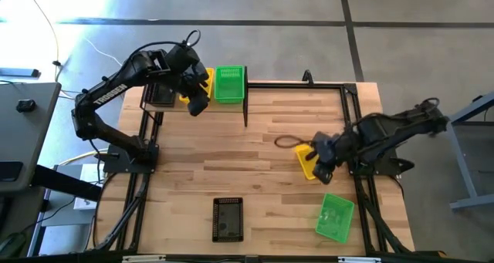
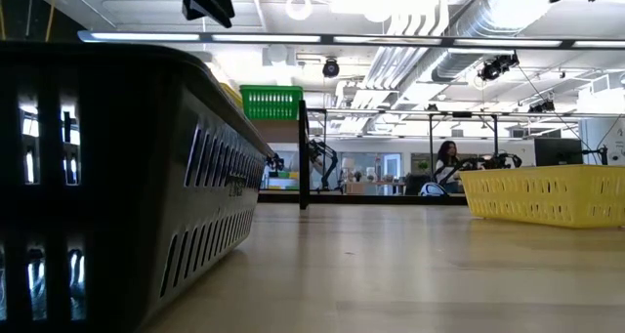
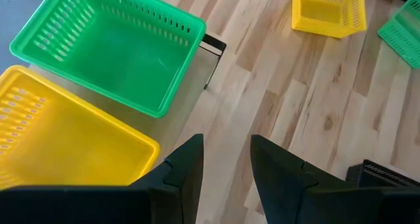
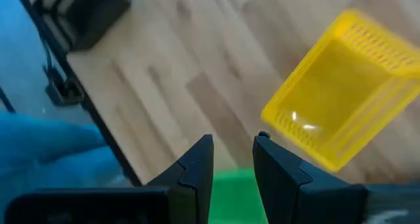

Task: Stack baskets on shelf by color
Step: Stack the green bin on top of the green bin

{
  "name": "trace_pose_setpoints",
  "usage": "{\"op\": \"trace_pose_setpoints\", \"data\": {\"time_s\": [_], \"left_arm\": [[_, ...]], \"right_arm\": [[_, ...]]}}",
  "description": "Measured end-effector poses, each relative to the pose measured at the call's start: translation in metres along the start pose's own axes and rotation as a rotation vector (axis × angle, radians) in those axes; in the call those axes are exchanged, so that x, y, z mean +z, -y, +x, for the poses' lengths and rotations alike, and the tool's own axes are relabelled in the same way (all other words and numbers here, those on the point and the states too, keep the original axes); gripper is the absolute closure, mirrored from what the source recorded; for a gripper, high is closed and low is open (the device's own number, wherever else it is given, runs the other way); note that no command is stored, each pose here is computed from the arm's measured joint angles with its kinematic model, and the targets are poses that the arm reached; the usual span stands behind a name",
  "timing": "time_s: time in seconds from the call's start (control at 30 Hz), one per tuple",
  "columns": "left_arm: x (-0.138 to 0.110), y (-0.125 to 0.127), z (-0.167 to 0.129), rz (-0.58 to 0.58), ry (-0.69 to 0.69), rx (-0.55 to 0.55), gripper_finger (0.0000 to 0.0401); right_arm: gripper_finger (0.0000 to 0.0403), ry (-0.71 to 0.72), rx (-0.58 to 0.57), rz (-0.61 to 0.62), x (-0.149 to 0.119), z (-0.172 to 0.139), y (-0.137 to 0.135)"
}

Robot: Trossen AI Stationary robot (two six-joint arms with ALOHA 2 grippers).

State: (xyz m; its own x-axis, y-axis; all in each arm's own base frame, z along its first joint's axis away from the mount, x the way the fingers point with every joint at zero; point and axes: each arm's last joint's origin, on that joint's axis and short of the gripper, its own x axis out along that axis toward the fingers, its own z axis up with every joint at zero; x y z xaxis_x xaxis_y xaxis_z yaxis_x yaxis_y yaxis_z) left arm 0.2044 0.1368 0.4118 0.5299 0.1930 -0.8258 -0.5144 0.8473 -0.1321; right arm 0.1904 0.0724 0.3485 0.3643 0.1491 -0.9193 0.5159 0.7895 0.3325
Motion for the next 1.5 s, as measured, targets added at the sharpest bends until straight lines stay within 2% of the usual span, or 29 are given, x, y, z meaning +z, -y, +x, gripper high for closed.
{"op": "trace_pose_setpoints", "data": {"time_s": [0.23, 0.5, 0.83, 1.03, 1.33, 1.5], "left_arm": [[0.000, 0.000, 0.000, 0.013, 0.000, 0.000, 0.0284], [-0.002, 0.000, 0.000, -0.037, -0.019, -0.009, 0.0284], [-0.009, 0.013, 0.001, -0.040, -0.093, -0.031, 0.0284], [-0.010, 0.022, 0.002, -0.013, -0.099, -0.052, 0.0284], [-0.011, 0.032, 0.003, 0.021, -0.105, -0.067, 0.0284], [-0.011, 0.033, 0.003, 0.022, -0.105, -0.067, 0.0284]], "right_arm": [[0.0309, -0.114, -0.001, -0.037, -0.024, 0.014, -0.023], [0.0306, -0.219, -0.005, -0.083, -0.053, 0.031, -0.048], [0.0257, -0.307, -0.024, -0.170, -0.094, 0.059, -0.077], [0.0247, -0.326, -0.010, -0.235, -0.116, 0.072, -0.091], [0.0247, -0.311, -0.042, -0.394, -0.150, 0.103, -0.106], [0.0247, -0.316, -0.075, -0.422, -0.161, 0.123, -0.112]]}}
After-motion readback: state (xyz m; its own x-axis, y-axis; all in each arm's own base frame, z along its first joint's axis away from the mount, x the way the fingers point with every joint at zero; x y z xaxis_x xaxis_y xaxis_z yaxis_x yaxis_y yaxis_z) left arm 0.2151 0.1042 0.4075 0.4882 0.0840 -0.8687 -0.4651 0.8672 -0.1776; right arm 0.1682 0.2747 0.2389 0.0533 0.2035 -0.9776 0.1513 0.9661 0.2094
